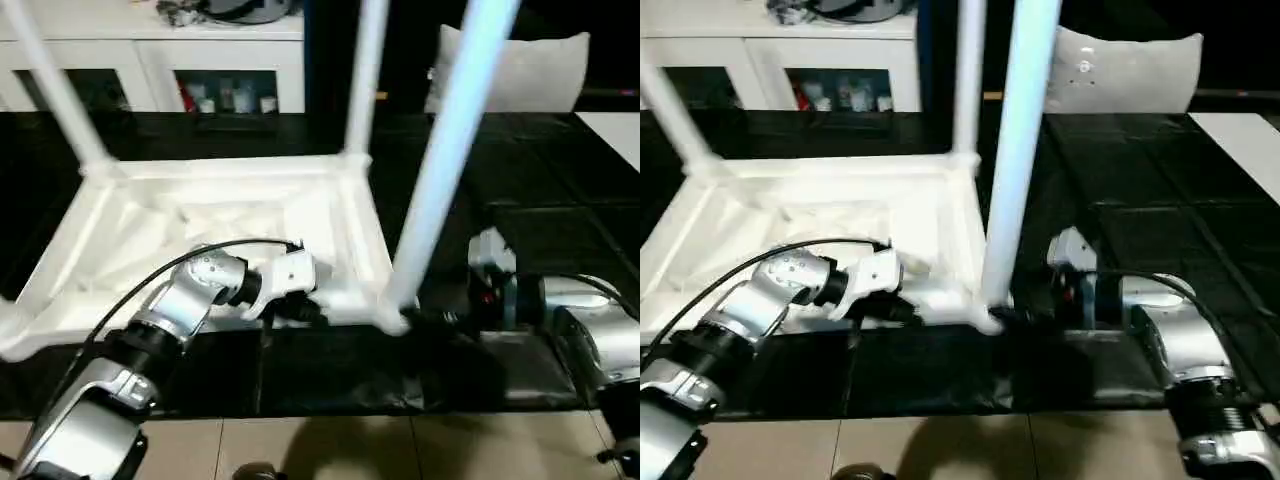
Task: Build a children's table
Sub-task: Rotate leg to tighten
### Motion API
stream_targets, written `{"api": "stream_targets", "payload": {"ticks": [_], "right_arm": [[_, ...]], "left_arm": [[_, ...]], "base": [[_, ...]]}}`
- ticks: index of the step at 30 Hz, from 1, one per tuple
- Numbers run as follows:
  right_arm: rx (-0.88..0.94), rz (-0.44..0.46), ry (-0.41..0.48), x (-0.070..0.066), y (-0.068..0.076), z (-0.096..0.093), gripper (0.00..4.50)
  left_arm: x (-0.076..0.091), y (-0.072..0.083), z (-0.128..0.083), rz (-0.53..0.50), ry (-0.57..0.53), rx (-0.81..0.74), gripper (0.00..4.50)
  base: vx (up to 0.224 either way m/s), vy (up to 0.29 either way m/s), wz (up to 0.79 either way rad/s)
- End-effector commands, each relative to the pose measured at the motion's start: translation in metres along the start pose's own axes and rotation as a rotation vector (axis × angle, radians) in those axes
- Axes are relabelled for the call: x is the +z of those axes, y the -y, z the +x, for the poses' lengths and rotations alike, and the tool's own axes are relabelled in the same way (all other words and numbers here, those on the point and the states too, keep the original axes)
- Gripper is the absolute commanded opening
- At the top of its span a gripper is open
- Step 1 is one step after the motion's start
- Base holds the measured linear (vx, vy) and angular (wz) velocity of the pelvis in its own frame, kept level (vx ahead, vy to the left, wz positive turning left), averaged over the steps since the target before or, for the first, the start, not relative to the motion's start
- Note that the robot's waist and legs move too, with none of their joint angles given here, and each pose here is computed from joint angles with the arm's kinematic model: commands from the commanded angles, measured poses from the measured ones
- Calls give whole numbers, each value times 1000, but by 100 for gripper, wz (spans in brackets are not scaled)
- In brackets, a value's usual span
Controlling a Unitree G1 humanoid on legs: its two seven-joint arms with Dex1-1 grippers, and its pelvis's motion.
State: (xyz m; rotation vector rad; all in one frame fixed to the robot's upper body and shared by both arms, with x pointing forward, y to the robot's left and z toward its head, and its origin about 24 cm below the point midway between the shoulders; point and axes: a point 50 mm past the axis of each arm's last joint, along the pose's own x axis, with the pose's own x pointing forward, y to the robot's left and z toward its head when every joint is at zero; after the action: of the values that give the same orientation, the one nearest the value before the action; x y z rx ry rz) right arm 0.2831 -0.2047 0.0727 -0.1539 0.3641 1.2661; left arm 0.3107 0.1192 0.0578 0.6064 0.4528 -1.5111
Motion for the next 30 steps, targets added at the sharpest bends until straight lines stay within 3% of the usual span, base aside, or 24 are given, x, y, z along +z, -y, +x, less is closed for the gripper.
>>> {"api": "stream_targets", "payload": {"ticks": [1,7,11,12,18,26,30], "right_arm": [[48,-4,-7,1,-3,0,351],[93,-32,-15,1,-4,3,286],[112,-31,-3,1,-5,6,273],[124,-22,1,0,-6,7,249],[162,19,21,0,-10,8,203],[202,120,140,3,-23,18,195],[74,175,154,6,-19,37,195]], "left_arm": [[10,5,4,92,-10,-82,0],[12,10,4,124,-7,-140,0],[13,11,5,132,-6,-145,0],[13,11,5,134,-5,-146,0],[13,11,5,126,1,-148,0],[17,9,10,34,55,-112,0],[23,2,17,-44,75,-29,0]], "base": [[0,0,0],[0,0,0],[0,0,0],[0,0,0],[0,0,0],[0,0,0],[0,0,0]]}}
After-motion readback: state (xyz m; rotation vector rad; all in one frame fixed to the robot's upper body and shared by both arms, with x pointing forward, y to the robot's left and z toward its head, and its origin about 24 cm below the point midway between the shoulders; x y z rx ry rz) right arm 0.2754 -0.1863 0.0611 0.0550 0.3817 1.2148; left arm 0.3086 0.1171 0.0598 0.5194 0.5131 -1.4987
